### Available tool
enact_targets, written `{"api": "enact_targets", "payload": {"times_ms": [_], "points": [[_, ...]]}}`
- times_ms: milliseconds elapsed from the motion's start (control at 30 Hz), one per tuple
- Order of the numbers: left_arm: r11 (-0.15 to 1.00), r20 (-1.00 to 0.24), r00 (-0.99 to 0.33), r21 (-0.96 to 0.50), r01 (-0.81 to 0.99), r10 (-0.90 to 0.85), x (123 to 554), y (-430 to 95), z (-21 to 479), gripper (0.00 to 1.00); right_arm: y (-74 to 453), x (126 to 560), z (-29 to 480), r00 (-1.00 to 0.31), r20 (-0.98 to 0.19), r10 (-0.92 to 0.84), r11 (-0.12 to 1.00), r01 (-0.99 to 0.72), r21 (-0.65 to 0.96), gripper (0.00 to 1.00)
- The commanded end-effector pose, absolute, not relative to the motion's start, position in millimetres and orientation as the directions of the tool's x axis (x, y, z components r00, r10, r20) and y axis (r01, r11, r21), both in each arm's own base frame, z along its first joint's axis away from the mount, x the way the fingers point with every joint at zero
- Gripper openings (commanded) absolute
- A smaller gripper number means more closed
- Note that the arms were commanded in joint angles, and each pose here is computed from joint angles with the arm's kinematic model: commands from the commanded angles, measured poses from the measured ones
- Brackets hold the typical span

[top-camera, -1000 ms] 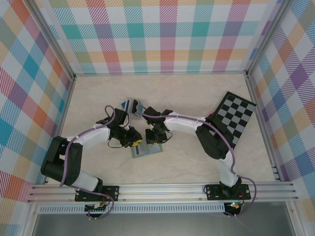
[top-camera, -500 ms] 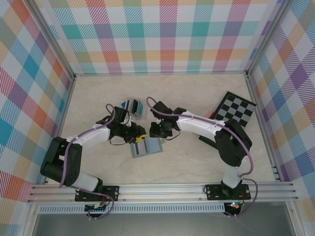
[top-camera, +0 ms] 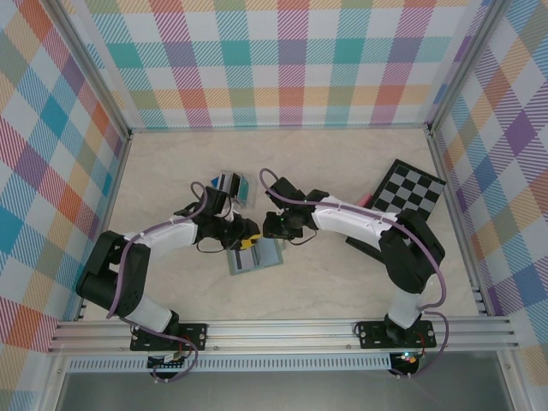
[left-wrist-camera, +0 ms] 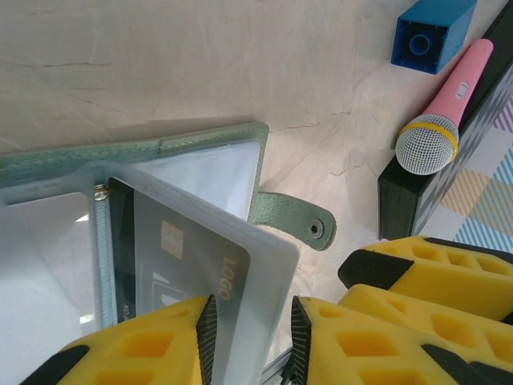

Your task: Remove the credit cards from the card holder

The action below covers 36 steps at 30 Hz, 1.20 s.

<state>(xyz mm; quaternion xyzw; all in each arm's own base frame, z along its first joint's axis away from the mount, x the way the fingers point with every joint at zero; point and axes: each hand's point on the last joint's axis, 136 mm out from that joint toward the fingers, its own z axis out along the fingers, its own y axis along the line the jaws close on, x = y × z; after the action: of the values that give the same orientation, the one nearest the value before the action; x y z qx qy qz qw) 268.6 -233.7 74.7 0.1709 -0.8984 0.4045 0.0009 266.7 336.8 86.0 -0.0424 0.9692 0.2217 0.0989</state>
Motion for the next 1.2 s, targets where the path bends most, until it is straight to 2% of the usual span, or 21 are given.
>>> {"api": "enact_targets", "payload": {"times_ms": [0, 267, 433, 667, 933, 1167], "points": [[0.595, 0.121, -0.947, -0.752, -0.284, -0.299, 275, -244, 85, 0.33, 330, 270, 98, -0.969, -0.248, -0.011, 0.897, -0.119, 0.425, 0.3], [0.68, 0.031, -0.914, -0.658, -0.323, -0.405, 280, -208, 81, 0.35, 331, 268, 94, -0.969, -0.24, -0.048, 0.9, -0.146, 0.411, 0.28], [0.676, 0.091, -0.911, -0.642, -0.362, -0.402, 270, -207, 65, 0.3, 348, 261, 82, -0.978, -0.175, -0.116, 0.888, -0.181, 0.422, 0.24], [0.694, 0.152, -0.917, -0.611, -0.38, -0.368, 262, -211, 52, 0.24, 349, 256, 59, -0.986, -0.093, -0.138, 0.923, -0.162, 0.348, 0.21], [0.717, 0.184, -0.919, -0.579, -0.387, -0.348, 259, -217, 40, 0.23, 338, 255, 40, -0.992, -0.037, -0.121, 0.955, -0.127, 0.269, 0.21], [0.714, 0.188, -0.924, -0.589, -0.378, -0.334, 261, -222, 41, 0.23, 340, 251, 30, -0.992, -0.001, -0.126, 0.955, -0.122, 0.27, 0.21]]}}
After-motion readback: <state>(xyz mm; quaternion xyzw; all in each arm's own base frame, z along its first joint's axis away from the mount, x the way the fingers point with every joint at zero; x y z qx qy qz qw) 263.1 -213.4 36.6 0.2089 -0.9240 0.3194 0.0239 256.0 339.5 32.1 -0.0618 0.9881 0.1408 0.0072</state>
